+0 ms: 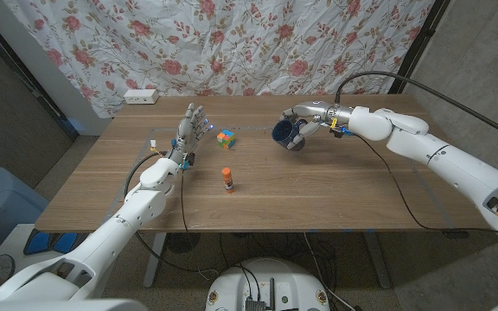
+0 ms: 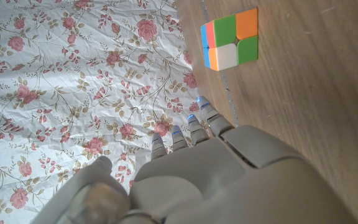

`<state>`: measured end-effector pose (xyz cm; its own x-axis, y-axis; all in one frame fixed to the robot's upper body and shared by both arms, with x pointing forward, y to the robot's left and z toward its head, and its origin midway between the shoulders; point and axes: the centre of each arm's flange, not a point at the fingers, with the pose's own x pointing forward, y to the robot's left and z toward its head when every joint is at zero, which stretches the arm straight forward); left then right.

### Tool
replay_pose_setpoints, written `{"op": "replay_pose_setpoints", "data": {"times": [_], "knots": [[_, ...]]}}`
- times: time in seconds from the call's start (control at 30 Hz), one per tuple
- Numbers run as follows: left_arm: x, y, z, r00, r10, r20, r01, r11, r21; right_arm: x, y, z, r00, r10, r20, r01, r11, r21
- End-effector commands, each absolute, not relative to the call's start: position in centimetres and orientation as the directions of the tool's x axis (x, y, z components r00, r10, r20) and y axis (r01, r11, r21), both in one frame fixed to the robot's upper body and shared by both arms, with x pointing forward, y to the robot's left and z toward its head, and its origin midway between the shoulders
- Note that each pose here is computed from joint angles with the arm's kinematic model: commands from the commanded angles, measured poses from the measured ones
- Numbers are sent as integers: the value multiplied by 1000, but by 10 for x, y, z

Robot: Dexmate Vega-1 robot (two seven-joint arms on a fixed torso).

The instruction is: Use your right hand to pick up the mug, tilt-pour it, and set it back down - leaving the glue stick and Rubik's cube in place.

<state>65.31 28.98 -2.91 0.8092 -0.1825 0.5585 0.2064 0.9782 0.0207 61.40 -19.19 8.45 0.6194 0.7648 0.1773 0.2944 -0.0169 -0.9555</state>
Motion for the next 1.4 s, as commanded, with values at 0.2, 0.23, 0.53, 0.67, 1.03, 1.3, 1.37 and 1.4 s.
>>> {"op": "replay_pose_setpoints", "data": {"times": [0.2,0.23,0.53,0.67,1.03,1.3,1.37,1.4], "knots": [[653,290,-29,809,-180,559,204,979,19,609,-185,94,676,726,123,336,-156,-929],[653,290,-29,809,-183,559,207,978,21,609,-184,95,680,723,121,338,-164,-927],[653,290,-29,809,-180,559,204,979,19,609,-181,99,717,691,94,330,-217,-919],[653,290,-29,809,-180,559,204,979,19,609,-179,101,725,683,87,334,-239,-912],[653,290,-29,809,-183,559,207,978,21,611,-174,103,757,650,59,340,-315,-886],[653,290,-29,809,-180,559,204,979,19,611,-172,104,785,618,30,329,-377,-866],[653,290,-29,809,-180,559,204,979,19,611,-172,104,793,609,26,329,-393,-859],[653,290,-29,809,-180,559,204,979,19,610,-172,104,796,605,23,326,-396,-858]]}}
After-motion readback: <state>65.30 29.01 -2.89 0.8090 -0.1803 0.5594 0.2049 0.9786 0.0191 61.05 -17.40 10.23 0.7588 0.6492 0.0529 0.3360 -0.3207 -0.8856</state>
